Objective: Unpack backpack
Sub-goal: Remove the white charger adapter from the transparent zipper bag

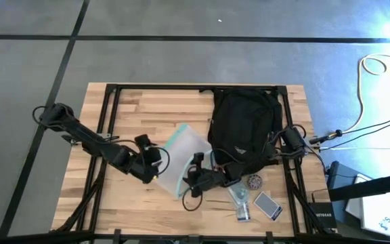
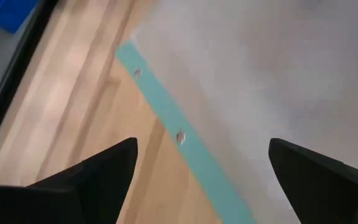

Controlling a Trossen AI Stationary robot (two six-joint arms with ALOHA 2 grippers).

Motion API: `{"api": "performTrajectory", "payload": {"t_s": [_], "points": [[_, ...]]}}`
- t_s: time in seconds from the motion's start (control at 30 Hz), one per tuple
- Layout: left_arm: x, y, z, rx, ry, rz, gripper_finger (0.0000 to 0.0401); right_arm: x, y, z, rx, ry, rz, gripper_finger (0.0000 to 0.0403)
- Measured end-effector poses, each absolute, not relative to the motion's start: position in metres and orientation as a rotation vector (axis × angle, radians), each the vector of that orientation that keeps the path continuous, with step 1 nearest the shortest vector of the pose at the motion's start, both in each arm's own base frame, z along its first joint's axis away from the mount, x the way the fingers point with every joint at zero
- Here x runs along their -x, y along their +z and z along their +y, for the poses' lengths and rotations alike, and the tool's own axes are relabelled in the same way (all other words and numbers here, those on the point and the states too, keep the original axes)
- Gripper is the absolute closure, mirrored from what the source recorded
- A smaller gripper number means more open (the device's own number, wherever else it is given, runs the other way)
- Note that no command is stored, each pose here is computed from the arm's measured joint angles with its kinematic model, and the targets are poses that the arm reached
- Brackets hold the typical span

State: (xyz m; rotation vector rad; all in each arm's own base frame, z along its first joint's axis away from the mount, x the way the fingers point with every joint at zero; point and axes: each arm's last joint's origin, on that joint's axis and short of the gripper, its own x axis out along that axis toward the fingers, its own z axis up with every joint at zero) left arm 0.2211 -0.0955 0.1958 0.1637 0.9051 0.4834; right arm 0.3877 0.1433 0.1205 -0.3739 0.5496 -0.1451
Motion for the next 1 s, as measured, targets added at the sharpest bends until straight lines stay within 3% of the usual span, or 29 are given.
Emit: {"api": "performTrajectory", "payload": {"t_s": [0.17,0.63,1.0], "points": [[-0.208,0.167,-0.089,-0.109,0.514,0.934,0.0052,-0.393,0.12,0.133,0.313,-0.072,0.562,0.0088],[-0.202,0.153,-0.075,-0.129,0.573,0.951,0.0052,-0.405,0.113,0.131,0.248,-0.005,0.54,0.0088],[-0.199,0.143,-0.071,-0.099,0.585,0.944,0.0052,-0.445,0.116,0.123,0.148,-0.105,0.588,0.0088]]}}
